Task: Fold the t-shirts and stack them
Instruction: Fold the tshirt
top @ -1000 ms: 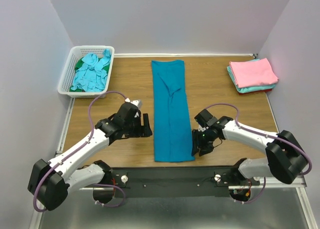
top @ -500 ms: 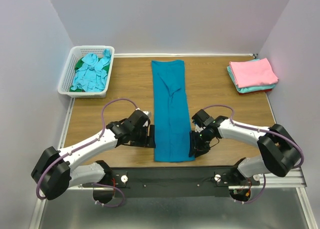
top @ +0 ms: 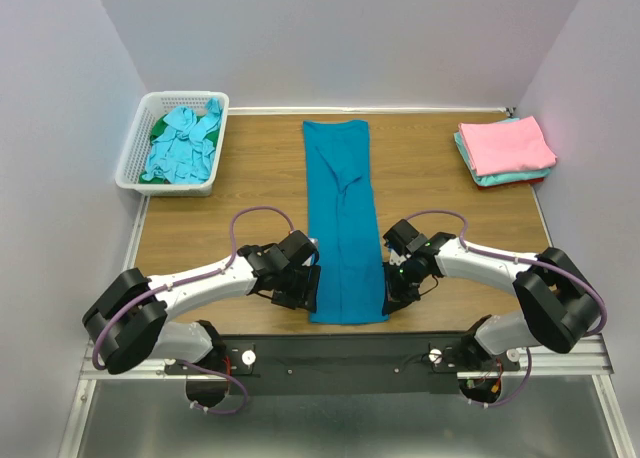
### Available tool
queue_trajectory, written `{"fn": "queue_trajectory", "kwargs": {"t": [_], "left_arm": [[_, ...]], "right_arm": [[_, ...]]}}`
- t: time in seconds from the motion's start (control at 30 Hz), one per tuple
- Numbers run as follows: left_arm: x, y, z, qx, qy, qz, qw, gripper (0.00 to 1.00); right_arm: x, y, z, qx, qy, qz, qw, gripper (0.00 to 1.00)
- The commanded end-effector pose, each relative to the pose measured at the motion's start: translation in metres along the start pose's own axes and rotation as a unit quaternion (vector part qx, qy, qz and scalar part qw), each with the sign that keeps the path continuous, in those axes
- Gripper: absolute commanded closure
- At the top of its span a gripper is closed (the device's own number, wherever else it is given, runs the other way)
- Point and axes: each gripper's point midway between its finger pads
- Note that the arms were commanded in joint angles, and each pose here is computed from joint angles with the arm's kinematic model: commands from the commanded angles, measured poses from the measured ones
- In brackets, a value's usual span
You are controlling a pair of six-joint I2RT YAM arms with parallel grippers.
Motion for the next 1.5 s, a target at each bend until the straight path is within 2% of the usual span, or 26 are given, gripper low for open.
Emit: {"fn": "queue_trajectory", "kwargs": {"t": [0.0,0.07,0.3,0.43,0.67,0.8,0.87,0.97,1.0,1.07,1.33,1.47], "left_arm": [[-0.007,0.003,0.002,0.018,-0.002,0.000,1.000,0.39],[-0.009,0.006,0.003,0.026,0.000,-0.002,1.000,0.44],[-0.009,0.012,0.004,0.049,0.005,-0.020,0.999,0.51],[-0.021,0.008,-0.003,0.039,0.003,0.002,0.999,0.51],[-0.016,0.023,0.013,0.082,0.007,-0.011,0.997,0.50],[-0.015,0.028,0.017,0.096,0.011,-0.020,0.995,0.53],[-0.014,0.029,0.019,0.101,0.011,-0.023,0.995,0.58],[-0.015,0.030,0.018,0.104,0.014,-0.026,0.994,0.73],[-0.016,0.030,0.018,0.104,0.016,-0.025,0.994,0.86],[-0.016,0.028,0.018,0.103,0.013,-0.027,0.994,0.99],[-0.027,0.010,0.031,0.099,0.013,0.007,0.995,1.00],[-0.031,0.005,0.025,0.077,0.012,0.017,0.997,1.00]], "right_arm": [[-0.003,-0.001,0.001,-0.005,-0.005,0.006,1.000,0.99],[-0.003,-0.001,0.001,-0.005,-0.009,0.006,1.000,0.99],[-0.003,-0.001,0.000,-0.006,-0.014,0.006,1.000,0.99],[-0.002,-0.002,0.000,-0.009,-0.016,0.004,1.000,0.99],[-0.002,-0.003,-0.001,-0.013,-0.014,0.003,1.000,0.99],[-0.001,-0.004,-0.001,-0.016,-0.013,0.001,1.000,0.99],[-0.001,-0.005,-0.001,-0.017,-0.013,0.001,1.000,0.99],[-0.001,-0.005,-0.002,-0.017,-0.014,0.001,1.000,0.99],[-0.001,-0.004,-0.001,-0.017,-0.013,0.002,1.000,0.99],[0.000,-0.005,0.000,-0.014,-0.015,-0.001,1.000,0.99],[-0.002,-0.009,0.018,0.018,-0.019,-0.017,1.000,0.99],[0.007,-0.019,0.011,0.005,-0.030,-0.019,0.999,0.99]]}}
Point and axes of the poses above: each gripper's point midway between its finger pads, its own y axis out along the fingers, its own x axis along the line the jaws close on, z = x × y, and after that the axes turned 7 degrees about y, right-handed
